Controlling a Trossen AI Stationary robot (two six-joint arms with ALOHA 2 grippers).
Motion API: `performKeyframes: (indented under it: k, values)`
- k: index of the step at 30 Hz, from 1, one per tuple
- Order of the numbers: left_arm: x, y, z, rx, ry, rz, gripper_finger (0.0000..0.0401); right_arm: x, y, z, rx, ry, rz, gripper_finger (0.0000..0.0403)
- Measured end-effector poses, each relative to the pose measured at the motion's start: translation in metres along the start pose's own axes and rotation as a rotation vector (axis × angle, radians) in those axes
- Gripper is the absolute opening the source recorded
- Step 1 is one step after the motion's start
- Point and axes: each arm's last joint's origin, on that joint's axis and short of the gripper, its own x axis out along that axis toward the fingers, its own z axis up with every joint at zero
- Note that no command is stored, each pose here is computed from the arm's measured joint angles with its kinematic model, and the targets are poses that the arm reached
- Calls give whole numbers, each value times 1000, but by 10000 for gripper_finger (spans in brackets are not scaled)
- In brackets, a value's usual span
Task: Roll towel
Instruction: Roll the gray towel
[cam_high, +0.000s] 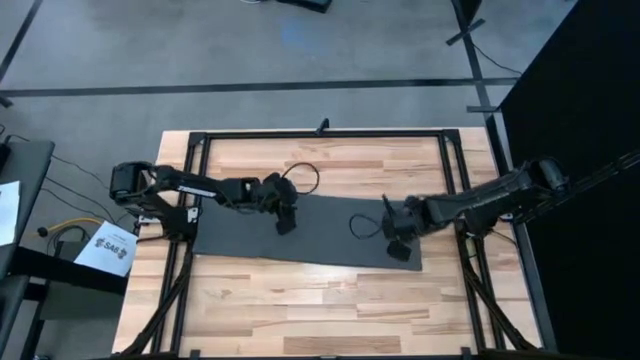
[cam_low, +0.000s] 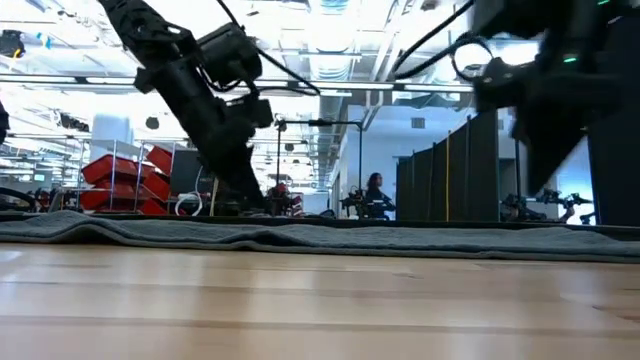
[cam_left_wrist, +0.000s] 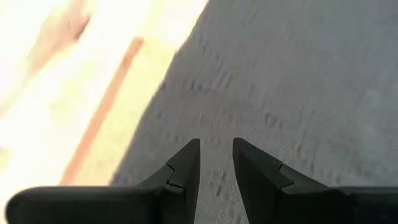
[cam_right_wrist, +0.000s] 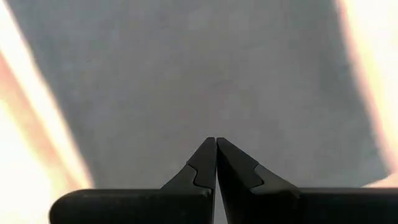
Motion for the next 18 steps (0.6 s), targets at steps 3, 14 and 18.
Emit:
performKeyframes:
  k: [3, 14, 18]
  values:
    - [-9, 11, -2, 22, 43, 23, 82, 4, -24, 13, -54, 6, -34, 0]
    - [9, 59, -12, -13, 135, -105, 82, 13, -101, 38, -210, -12, 31, 0]
    - [21, 60, 4, 94, 29, -298, 82, 14, -116, 37, -222, 7, 19, 11]
